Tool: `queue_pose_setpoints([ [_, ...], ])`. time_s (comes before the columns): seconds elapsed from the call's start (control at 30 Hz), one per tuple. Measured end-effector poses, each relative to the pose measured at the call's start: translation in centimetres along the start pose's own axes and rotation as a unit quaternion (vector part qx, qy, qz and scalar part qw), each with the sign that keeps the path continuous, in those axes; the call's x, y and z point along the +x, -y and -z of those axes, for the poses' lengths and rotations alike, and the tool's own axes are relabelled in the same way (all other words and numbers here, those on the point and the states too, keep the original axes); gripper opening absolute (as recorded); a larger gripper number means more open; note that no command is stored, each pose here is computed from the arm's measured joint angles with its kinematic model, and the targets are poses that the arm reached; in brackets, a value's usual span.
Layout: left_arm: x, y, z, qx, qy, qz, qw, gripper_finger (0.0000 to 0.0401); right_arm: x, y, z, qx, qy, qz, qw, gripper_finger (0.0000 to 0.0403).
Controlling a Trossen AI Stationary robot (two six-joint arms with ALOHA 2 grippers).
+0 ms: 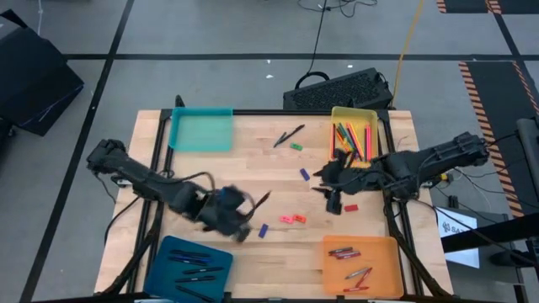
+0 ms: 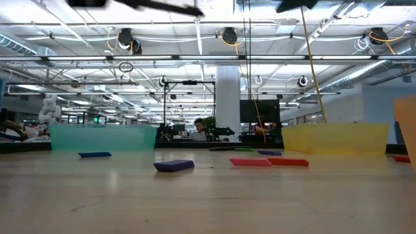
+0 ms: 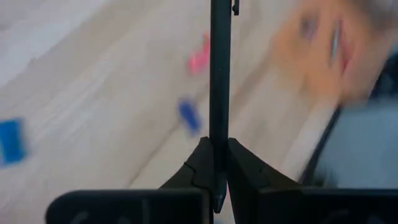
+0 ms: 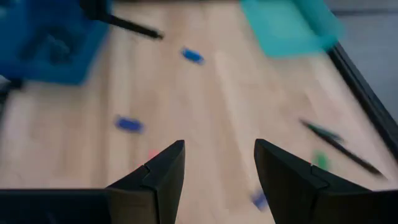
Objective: Sort crayons/erasers/pens/pencils in bins
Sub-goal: Put the black pen into the blue bin
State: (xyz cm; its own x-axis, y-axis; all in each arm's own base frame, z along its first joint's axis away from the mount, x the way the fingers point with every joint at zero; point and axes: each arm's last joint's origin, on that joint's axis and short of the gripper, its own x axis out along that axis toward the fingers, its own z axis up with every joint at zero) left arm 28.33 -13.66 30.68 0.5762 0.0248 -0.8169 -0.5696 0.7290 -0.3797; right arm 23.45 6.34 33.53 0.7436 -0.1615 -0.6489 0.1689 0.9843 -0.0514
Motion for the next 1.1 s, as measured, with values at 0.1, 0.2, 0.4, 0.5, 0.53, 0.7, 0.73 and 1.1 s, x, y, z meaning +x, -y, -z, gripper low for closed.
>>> queue_pose_setpoints([
  [0.1,-2.7,1.1,2.5,0.076,-0.077,-0.002,0.994,0.0026,2.1,-2.2,-0.8,0.007,0.013,-0.045,0.999,0.0187],
  [0.2,-4.3,0.8,6.1,0.142,-0.171,-0.027,0.975,0.0029,4.7,-4.3,-2.4,0.03,0.004,-0.06,0.998,0.0187],
  [0.4,-6.1,-0.3,13.7,0.26,-0.254,-0.041,0.931,0.0031,8.1,-9.1,-6.4,0.022,-0.008,-0.071,0.997,0.0187],
  [0.5,-6.2,-1.3,16.7,0.307,-0.273,-0.039,0.911,0.0031,9.1,-10.8,-8.4,0.032,0.008,-0.078,0.996,0.0187],
  [0.53,-6.1,-1.5,17.5,0.321,-0.277,-0.031,0.905,0.0031,9.4,-11.1,-8.8,0.036,0.011,-0.074,0.997,0.0187],
  [0.7,-4.9,-3.6,20.1,0.378,-0.297,-0.042,0.876,0.0032,11.2,-11.9,-9.6,0.058,0.012,-0.052,0.997,0.0187],
  [0.73,-4.6,-4.0,20.2,0.386,-0.302,-0.047,0.87,0.0032,11.4,-11.9,-9.5,0.067,0.008,-0.05,0.996,0.0187],
  [1.1,-2.9,-5.5,20.4,0.415,-0.305,-0.071,0.854,0.0144,12.8,-5.7,-6.9,0.111,-0.193,0.078,0.972,0.0187],
])
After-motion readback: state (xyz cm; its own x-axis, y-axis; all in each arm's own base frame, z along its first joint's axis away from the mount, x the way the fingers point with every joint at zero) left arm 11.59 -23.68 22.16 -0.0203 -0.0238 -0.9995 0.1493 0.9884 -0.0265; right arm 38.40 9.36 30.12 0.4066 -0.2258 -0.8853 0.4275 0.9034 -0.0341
